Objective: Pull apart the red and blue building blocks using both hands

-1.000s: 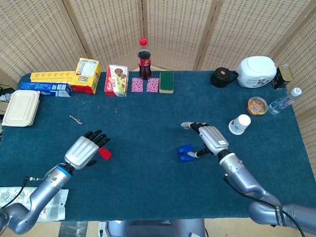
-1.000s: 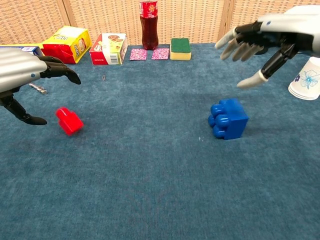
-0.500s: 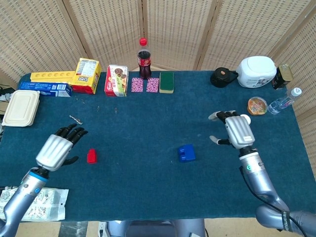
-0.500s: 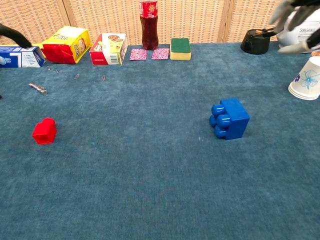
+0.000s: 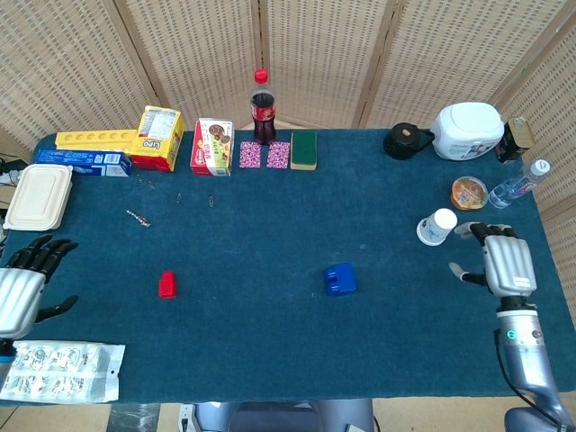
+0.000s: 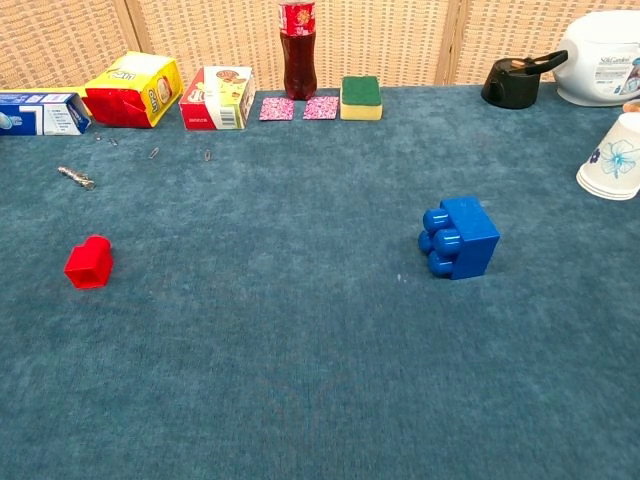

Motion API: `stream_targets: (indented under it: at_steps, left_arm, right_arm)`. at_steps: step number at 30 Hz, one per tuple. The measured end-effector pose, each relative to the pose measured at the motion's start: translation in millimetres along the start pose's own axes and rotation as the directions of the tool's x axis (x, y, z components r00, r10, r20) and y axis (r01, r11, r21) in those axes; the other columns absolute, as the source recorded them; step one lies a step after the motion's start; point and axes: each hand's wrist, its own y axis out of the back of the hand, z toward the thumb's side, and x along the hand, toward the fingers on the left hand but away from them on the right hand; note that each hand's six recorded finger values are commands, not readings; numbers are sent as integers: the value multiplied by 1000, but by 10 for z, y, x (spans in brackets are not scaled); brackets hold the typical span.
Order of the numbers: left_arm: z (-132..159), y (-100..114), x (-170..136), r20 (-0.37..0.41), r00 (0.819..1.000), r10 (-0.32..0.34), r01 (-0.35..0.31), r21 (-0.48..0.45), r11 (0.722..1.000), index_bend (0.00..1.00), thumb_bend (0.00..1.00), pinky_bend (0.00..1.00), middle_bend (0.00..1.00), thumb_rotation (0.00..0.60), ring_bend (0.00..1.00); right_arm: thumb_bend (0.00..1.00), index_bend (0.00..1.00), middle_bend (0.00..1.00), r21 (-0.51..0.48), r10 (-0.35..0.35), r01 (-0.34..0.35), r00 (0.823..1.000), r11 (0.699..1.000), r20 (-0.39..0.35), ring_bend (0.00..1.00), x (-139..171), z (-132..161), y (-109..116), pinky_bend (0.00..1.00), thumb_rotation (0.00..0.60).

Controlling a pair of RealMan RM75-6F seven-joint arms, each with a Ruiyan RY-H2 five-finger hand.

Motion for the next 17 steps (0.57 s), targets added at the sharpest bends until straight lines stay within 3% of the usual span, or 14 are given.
stream_targets:
  at_steps: [11, 17]
  left_arm:
    - [-343, -123, -438, -153, 988, -13, 10, -20, 1000, 213, 175, 291, 242, 600, 154]
    - [-396, -169, -510, -183, 983, -20, 14, -33, 999, 214, 175, 291, 241, 600, 154]
  right_arm:
    - [235, 370, 429, 4, -8, 8, 996, 1000, 90, 387, 499, -362, -36, 256, 600]
    - [234, 370, 430, 0, -19, 19, 992, 1000, 123, 387, 671, -484, -17, 255, 600]
